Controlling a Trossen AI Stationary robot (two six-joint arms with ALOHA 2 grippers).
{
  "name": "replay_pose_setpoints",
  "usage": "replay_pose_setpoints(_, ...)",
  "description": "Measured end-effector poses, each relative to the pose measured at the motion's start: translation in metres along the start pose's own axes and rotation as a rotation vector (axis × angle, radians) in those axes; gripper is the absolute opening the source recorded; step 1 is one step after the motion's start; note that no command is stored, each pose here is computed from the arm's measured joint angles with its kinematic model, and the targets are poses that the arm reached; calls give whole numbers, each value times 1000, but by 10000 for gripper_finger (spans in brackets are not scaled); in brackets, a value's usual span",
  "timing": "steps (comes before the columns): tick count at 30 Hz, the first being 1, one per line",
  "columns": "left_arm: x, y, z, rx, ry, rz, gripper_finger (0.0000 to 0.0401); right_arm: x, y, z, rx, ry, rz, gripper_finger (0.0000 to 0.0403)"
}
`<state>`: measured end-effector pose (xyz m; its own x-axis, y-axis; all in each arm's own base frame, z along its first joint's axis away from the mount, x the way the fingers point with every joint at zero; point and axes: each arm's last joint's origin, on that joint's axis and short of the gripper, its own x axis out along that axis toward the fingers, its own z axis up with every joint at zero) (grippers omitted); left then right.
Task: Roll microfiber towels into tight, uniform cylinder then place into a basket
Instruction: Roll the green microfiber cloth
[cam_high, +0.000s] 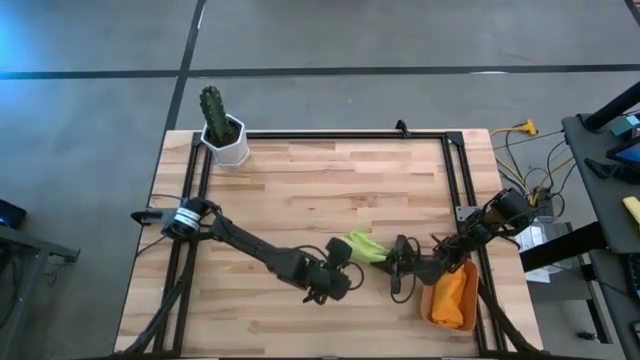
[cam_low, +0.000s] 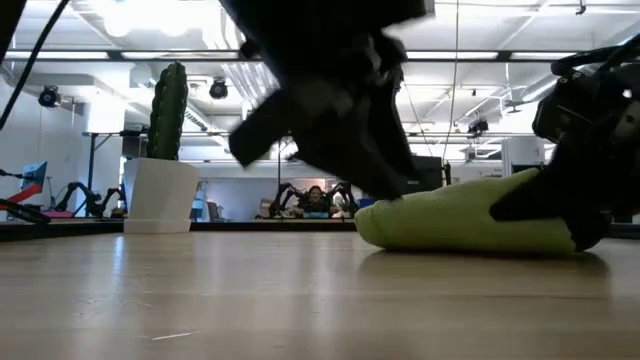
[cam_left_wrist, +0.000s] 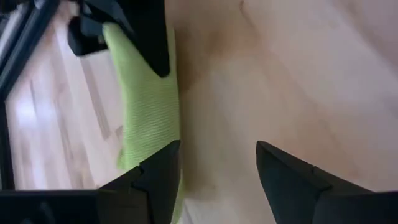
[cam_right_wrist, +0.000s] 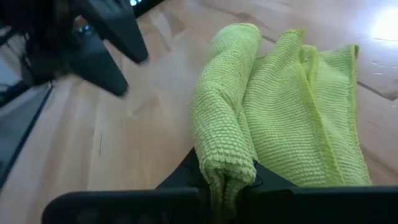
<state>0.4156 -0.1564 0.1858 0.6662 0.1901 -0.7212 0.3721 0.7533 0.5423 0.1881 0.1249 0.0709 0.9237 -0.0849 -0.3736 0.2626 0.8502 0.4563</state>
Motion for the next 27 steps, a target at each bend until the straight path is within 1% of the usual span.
replay_pose_setpoints(3,13,-6,-4,3,30,26,191,1,-2,2,53,-7,-8,10)
replay_pose_setpoints(5,22,-10,-8,18,82,87,191,1,-3,2,61,-7,-10,10)
replay_pose_setpoints(8,32,-13,-11,23,124,205,191,1,-2,2,63,-6,-9,10)
replay_pose_setpoints(10,38,-13,-10,20,126,278,191,2,-1,2,61,-4,-8,10)
replay_pose_setpoints(12,42,-13,-10,16,127,319,191,2,1,2,60,-1,-6,10)
replay_pose_setpoints(18,50,-11,-6,-21,74,361,191,3,1,2,72,-3,-1,11)
replay_pose_setpoints(23,58,-1,-10,-41,63,372,191,3,3,3,84,-10,14,11)
replay_pose_setpoints(25,62,2,-10,-56,38,364,191,3,3,3,90,-7,21,11)
replay_pose_setpoints(27,66,2,-11,-62,16,331,191,3,3,3,103,-7,24,11)
